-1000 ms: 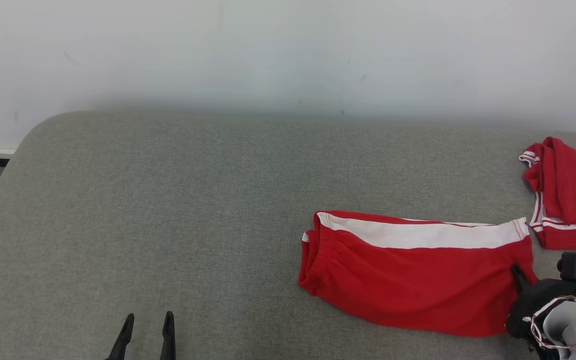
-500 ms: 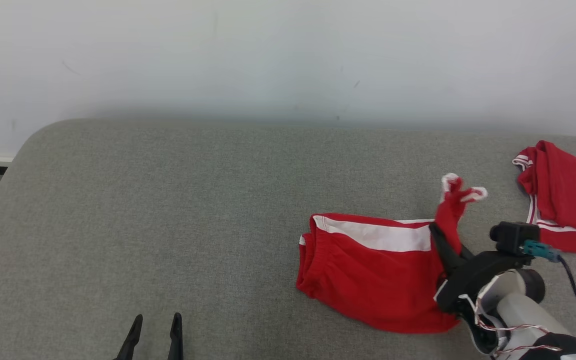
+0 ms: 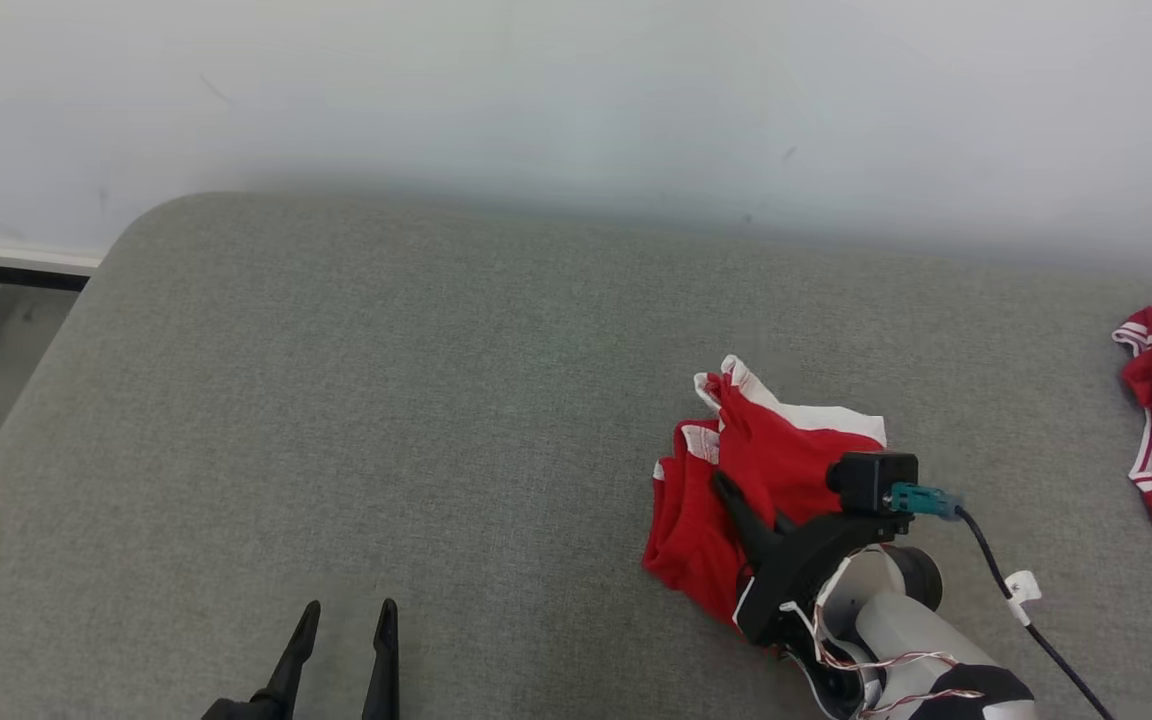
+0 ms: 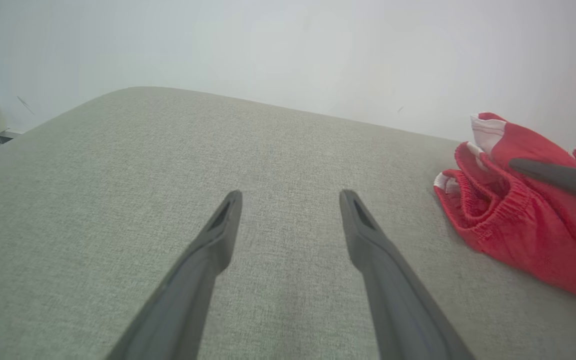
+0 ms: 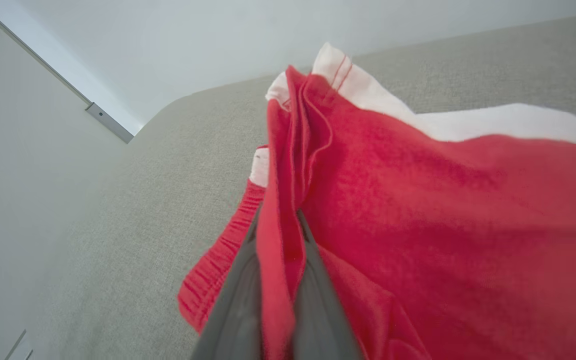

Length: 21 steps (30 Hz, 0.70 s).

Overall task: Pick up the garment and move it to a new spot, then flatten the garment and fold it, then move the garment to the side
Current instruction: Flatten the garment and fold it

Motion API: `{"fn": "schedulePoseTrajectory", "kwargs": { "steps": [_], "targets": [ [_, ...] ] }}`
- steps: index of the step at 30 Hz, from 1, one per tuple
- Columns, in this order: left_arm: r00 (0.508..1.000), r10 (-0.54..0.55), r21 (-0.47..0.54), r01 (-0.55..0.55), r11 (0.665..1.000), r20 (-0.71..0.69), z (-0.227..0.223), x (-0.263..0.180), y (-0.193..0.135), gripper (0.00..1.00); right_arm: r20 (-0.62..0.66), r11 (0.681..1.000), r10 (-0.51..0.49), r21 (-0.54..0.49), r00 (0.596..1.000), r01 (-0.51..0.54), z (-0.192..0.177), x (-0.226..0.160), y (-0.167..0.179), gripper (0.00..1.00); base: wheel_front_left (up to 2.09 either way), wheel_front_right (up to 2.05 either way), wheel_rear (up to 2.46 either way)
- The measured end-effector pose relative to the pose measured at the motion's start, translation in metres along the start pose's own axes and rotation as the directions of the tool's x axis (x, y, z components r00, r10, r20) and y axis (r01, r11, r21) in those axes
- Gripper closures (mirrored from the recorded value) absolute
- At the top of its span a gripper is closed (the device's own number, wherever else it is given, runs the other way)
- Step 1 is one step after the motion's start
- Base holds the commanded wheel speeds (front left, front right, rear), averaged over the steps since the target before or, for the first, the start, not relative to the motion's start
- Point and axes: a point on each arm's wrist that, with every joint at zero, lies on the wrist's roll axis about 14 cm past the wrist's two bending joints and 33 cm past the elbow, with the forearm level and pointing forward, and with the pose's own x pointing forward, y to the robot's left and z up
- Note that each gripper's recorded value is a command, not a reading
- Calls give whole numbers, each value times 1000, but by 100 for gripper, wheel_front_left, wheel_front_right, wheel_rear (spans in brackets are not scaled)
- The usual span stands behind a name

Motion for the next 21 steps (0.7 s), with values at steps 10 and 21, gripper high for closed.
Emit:
{"fn": "schedulePoseTrajectory", "kwargs": {
  "steps": [10,21],
  "targets": [
    [999,42,0,-42,999,-5,-1,0,11,0,-74,1000,26,12,997,-25,-26,13,13,57,0,0,0],
    [1000,27,-2,-27,1000,8,3,4,7,0,134,999,32,18,991,-35,31,-3,1,0,0,0,0]
  ]
}}
